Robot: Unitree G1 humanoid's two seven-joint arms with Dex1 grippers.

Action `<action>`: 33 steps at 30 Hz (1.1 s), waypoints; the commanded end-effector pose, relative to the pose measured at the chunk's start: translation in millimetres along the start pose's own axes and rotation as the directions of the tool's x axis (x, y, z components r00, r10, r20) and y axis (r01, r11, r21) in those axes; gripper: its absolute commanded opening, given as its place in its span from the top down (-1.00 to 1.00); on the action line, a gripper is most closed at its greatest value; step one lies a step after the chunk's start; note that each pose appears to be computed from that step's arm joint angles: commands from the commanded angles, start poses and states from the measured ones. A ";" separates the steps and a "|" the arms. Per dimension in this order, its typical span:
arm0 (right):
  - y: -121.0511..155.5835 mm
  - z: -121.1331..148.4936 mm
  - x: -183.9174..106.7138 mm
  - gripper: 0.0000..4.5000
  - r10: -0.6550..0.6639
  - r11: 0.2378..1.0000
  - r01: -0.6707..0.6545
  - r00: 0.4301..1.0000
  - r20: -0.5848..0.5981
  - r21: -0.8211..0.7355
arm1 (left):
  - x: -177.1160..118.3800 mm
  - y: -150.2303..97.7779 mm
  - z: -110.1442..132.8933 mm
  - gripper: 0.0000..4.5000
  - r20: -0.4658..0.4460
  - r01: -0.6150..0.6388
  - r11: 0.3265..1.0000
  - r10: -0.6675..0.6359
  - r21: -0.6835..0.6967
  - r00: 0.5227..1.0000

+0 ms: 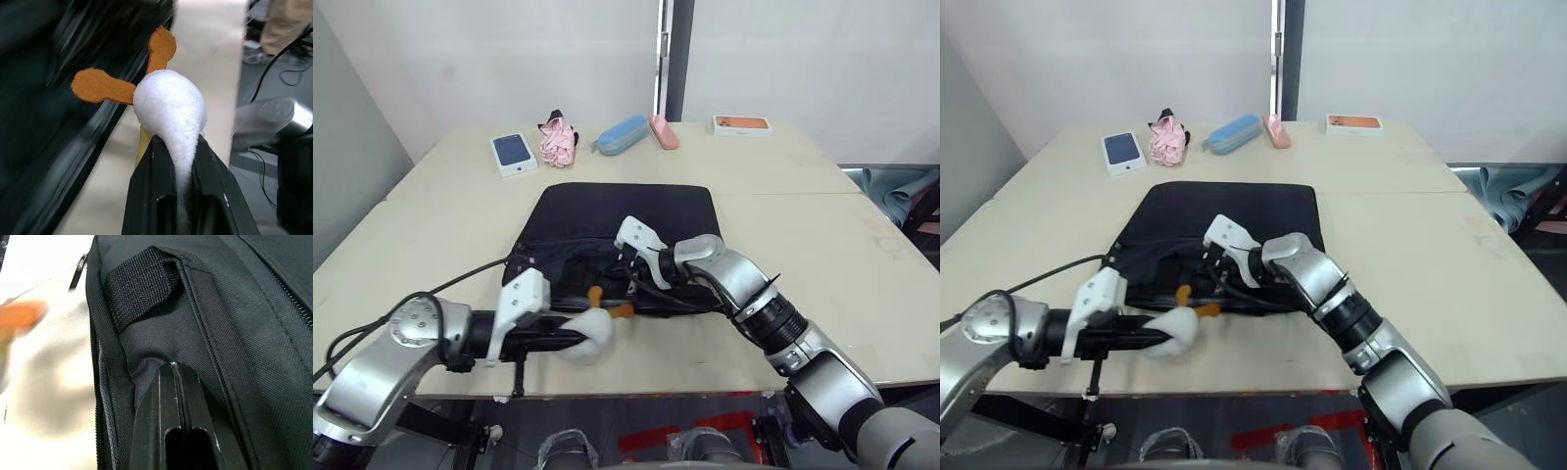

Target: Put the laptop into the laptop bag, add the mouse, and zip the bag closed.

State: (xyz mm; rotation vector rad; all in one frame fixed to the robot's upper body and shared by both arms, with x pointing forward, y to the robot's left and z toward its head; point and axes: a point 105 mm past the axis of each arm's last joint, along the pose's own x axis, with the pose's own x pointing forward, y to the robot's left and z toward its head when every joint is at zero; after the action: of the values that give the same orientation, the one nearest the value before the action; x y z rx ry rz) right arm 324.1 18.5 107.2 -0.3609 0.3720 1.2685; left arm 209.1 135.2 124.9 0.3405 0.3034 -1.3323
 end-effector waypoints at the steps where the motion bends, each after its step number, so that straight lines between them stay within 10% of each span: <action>1: -7.3 -7.1 1.7 1.00 -0.035 0.999 0.035 0.999 -0.040 0.006 | 28.0 -15.0 15.3 0.99 0.062 0.089 0.992 -0.095 0.090 0.994; 15: -7.1 -5.9 -4.3 1.00 -0.052 0.999 0.052 0.998 -0.034 0.013 | 73.0 17.9 23.9 0.99 0.115 0.132 0.954 -0.168 0.270 0.979; 25: -11.6 -3.8 -7.8 1.00 -0.061 0.998 0.062 0.998 -0.025 0.021 | 39.9 22.2 3.1 -0.62 -0.007 0.111 0.959 -0.114 0.260 0.993; 33: -23.6 8.1 -40.8 1.00 -0.062 0.996 0.059 0.997 0.047 0.067 | -37.7 24.8 16.0 -0.62 0.092 -0.015 1.000 0.013 0.017 0.996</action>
State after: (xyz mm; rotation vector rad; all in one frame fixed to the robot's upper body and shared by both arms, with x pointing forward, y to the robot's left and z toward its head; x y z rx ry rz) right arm 336.2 -12.4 117.1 -0.3020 0.4107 1.2002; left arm 231.2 163.5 139.6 0.3438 0.2445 -1.3297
